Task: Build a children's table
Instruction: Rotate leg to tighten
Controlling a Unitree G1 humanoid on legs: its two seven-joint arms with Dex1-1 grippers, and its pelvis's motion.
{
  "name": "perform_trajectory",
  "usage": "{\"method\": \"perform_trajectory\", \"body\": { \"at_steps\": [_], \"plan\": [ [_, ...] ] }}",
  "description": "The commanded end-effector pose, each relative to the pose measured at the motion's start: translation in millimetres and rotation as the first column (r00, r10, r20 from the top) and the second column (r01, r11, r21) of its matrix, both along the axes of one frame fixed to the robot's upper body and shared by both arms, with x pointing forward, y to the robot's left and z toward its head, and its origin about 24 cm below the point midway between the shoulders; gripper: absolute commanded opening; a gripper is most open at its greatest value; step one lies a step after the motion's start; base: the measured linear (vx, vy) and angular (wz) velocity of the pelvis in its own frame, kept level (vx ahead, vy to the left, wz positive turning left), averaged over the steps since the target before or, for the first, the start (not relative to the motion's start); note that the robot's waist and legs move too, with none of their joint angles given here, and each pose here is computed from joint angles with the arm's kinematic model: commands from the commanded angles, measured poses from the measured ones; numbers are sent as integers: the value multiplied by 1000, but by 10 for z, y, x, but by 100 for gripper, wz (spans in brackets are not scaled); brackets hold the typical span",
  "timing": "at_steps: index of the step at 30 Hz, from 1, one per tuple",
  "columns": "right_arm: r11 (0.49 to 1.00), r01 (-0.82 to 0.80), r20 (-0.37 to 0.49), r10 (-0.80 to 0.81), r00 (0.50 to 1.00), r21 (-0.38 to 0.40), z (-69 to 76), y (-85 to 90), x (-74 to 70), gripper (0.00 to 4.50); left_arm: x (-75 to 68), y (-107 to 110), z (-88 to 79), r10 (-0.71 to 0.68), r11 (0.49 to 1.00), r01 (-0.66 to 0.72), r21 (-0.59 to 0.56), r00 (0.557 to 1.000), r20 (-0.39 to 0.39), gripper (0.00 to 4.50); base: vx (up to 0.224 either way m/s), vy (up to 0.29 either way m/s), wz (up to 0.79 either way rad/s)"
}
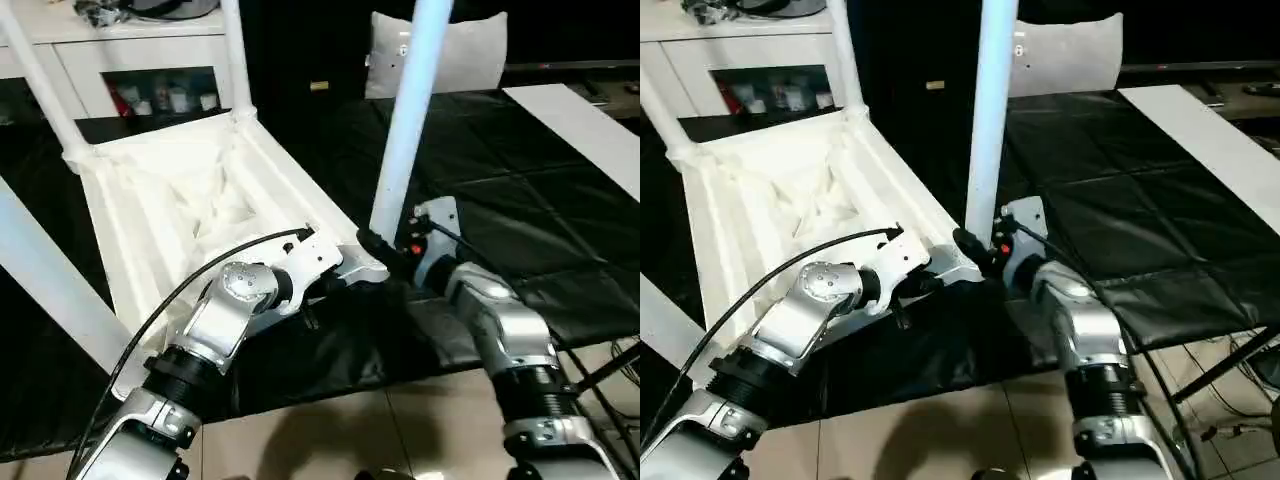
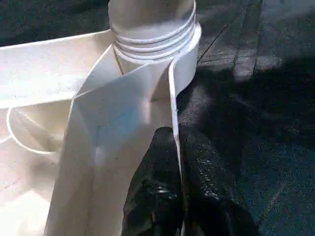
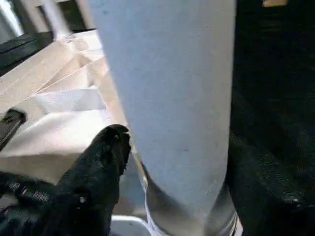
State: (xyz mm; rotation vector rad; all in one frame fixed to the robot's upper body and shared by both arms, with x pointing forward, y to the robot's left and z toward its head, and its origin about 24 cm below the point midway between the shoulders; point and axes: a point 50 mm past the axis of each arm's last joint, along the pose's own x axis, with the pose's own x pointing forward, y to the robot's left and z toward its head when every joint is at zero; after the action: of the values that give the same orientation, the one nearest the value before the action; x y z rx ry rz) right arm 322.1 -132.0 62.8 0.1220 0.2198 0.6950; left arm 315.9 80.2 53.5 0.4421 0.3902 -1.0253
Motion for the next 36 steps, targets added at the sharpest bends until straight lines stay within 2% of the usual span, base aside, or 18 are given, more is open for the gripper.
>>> {"method": "perform_trajectory", "body": {
  "at_steps": [1,3,4,9,11,12,13,16,17,20,22,25,32,34,36],
  "plan": [
    [990,-136,44,133,990,47,64,51,-72,352,-31,-15,-5,-64,998,64,17,998,-1,0,0,0,0],
    [981,-192,74,190,979,29,101,-78,-107,369,-60,43,-20,-109,993,110,31,994,-12,0,0,0,0],
    [968,-252,88,252,964,-9,131,-186,-142,379,-88,94,-38,-157,986,158,47,987,-22,0,0,0,0],
    [944,-327,85,329,941,-35,173,-286,-186,416,-119,146,-55,-217,974,219,62,975,-34,0,0,0,0],
    [895,-440,40,444,895,-73,199,-385,-253,416,-172,206,-59,-306,948,310,74,950,-62,0,0,0,0],
    [846,-525,3,528,849,-90,214,-443,-305,416,-216,249,-59,-382,917,389,90,920,-83,0,0,0,0],
    [841,-533,-1,535,845,-90,214,-447,-310,416,-218,255,-60,-388,914,395,93,918,-85,0,0,0,0],
    [780,-618,-41,618,785,-99,216,-495,-346,416,-236,309,-65,-446,881,456,121,889,-106,0,0,0,0],
    [751,-651,-59,649,758,-111,207,-514,-348,399,-246,326,-59,-477,862,490,129,871,-117,0,0,0,0],
    [730,-673,-71,670,739,-120,199,-526,-344,380,-263,339,-48,-511,840,526,135,850,-131,0,0,0,0],
    [685,-721,-94,715,693,-101,198,-509,-355,372,-312,375,-29,-583,785,603,139,796,-163,0,0,0,0],
    [640,-766,-109,758,643,-69,193,-454,-377,338,-354,384,-12,-633,742,657,133,752,-185,0,0,0,0],
    [597,-801,-128,792,597,-40,140,-397,-400,292,-355,362,-8,-650,727,674,134,737,-185,0,0,0,0],
    [593,-804,-132,795,592,-39,129,-395,-400,261,-349,364,-7,-651,725,676,135,736,-185,0,0,0,0],
    [597,-801,-129,791,597,-43,119,-385,-389,255,-340,376,-7,-651,725,675,136,736,-185,0,0,0,0]
  ]
}}
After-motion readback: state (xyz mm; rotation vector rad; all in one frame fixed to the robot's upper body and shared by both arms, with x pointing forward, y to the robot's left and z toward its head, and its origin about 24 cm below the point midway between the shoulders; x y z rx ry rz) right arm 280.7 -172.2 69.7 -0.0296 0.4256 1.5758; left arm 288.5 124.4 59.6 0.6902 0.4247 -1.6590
